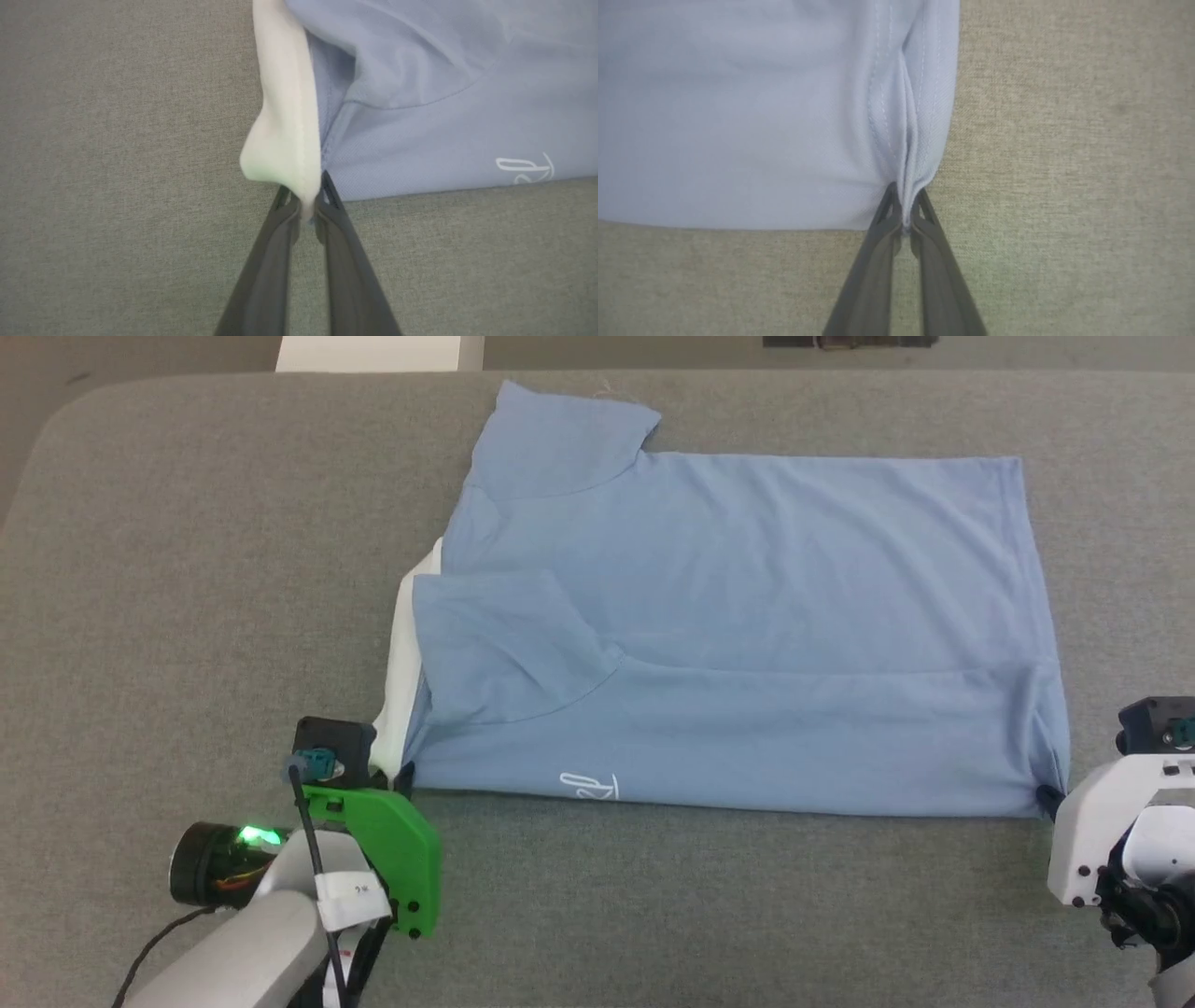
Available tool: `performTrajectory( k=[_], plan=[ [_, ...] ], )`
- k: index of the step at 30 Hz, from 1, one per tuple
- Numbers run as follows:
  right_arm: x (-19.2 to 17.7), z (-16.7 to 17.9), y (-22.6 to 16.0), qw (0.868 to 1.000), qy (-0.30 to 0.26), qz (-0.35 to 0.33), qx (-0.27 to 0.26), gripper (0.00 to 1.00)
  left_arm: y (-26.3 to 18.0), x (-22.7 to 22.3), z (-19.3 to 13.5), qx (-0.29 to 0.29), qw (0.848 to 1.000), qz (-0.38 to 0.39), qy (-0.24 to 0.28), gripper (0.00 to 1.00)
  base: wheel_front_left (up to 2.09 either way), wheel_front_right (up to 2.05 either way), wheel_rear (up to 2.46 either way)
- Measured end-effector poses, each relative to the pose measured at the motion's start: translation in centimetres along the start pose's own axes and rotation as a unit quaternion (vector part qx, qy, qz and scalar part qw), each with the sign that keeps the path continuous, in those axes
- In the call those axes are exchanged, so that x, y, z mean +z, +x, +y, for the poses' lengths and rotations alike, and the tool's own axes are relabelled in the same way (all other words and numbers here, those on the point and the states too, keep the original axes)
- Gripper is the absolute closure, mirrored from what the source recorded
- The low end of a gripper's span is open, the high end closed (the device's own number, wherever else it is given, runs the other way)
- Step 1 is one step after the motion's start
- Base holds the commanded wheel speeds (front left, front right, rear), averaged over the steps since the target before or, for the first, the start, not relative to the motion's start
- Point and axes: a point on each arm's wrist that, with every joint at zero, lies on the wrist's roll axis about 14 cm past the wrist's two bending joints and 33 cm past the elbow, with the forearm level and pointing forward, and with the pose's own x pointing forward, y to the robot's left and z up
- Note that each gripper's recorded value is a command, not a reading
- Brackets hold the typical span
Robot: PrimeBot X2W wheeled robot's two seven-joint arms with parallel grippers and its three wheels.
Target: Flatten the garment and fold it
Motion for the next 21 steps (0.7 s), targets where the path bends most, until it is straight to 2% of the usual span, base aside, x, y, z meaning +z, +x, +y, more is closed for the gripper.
performTrajectory(
  k=[8,14,21],
  plan=[
    [0.4,-0.7,-3.6,0.999,0.017,-0.042,0.013,1.00,-2.9,-2.1,0.3,0.006,1.000,0.016,-0.002,1.00,0.00,0.00,0.00],
    [-3.6,-1.8,-5.9,1.000,0.026,-0.001,0.002,1.00,-5.7,-5.2,-0.6,-0.005,0.999,0.052,0.005,1.00,0.00,0.00,0.00],
    [-6.1,-2.3,-6.5,0.999,0.035,0.029,-0.007,1.00,-6.6,-8.9,-1.8,-0.014,0.994,0.105,-0.008,1.00,0.00,0.00,0.00]
  ],
)
